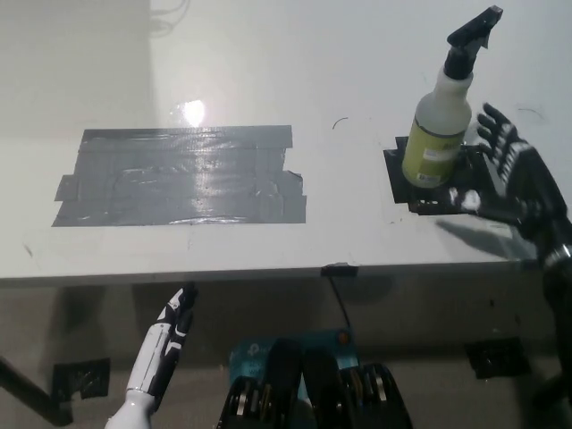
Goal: A person hands a spray bottle to the robot which it grabs with its right hand and places on the black spot infront of it on the table
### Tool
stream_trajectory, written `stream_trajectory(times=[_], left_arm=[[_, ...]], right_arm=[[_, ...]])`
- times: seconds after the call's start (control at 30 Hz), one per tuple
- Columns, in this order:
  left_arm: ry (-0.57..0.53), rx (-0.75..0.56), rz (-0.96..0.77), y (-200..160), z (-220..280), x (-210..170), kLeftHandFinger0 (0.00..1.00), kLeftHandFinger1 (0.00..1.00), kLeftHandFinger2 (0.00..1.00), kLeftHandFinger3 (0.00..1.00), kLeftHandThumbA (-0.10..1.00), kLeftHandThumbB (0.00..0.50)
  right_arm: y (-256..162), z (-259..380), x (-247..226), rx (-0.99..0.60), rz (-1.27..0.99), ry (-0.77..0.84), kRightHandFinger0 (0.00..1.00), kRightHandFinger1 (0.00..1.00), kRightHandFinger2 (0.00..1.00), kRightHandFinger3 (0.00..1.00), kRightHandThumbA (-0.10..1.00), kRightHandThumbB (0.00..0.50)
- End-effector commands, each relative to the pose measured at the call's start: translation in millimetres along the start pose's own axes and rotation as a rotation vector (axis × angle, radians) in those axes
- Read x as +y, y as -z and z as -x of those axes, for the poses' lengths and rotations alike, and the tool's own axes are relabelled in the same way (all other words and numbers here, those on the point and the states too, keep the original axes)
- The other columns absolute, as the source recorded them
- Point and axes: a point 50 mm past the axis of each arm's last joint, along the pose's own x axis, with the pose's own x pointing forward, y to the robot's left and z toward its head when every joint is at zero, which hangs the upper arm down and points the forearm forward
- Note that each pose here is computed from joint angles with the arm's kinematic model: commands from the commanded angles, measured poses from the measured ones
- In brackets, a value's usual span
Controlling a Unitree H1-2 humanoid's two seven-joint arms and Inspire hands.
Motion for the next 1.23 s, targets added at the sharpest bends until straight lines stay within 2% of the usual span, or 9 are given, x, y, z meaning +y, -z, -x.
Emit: stream_trajectory(times=[0.0,0.03,0.07,0.17,0.27,0.43,0.57,0.67,1.2], left_arm=[[-0.020,-0.064,-0.009,-8,-6,11,1.00,1.00,1.00,1.00,1.00,0.500],[-0.022,-0.064,-0.009,-8,-6,11,1.00,1.00,1.00,1.00,1.00,0.500],[-0.022,-0.064,-0.008,-7,-6,11,1.00,1.00,1.00,1.00,1.00,0.500],[-0.018,-0.053,0.005,-6,-3,9,1.00,1.00,1.00,1.00,1.00,0.500],[-0.017,-0.057,-0.004,-4,1,6,1.00,1.00,1.00,1.00,1.00,0.500],[-0.014,-0.056,-0.004,0,10,5,1.00,1.00,1.00,1.00,1.00,0.500],[-0.004,-0.038,0.007,3,20,-1,1.00,1.00,1.00,1.00,1.00,0.500],[0.003,-0.024,0.016,6,28,-7,1.00,1.00,1.00,1.00,1.00,0.500],[0.032,0.018,0.033,18,45,-13,1.00,1.00,1.00,1.00,1.00,0.500]], right_arm=[[-66,93,-6,-0.216,-0.015,-0.072,1.00,1.00,1.00,1.00,1.00,0.472],[-68,101,0,-0.239,-0.019,-0.088,1.00,1.00,1.00,1.00,1.00,0.459],[-72,120,15,-0.272,-0.040,-0.112,1.00,1.00,1.00,1.00,1.00,0.498],[-73,150,41,-0.289,-0.025,-0.141,1.00,1.00,1.00,1.00,1.00,0.500],[-64,174,60,-0.268,-0.016,-0.166,1.00,1.00,1.00,1.00,1.00,0.447],[-18,190,79,-0.094,-0.028,-0.214,1.00,1.00,1.00,1.00,1.00,0.500],[10,198,82,0.002,-0.032,-0.222,1.00,1.00,1.00,1.00,1.00,0.483],[37,202,76,0.076,0.007,-0.245,1.00,1.00,1.00,1.00,1.00,0.500],[63,219,68,0.151,0.080,-0.218,1.00,1.00,1.00,1.00,1.00,0.500]])
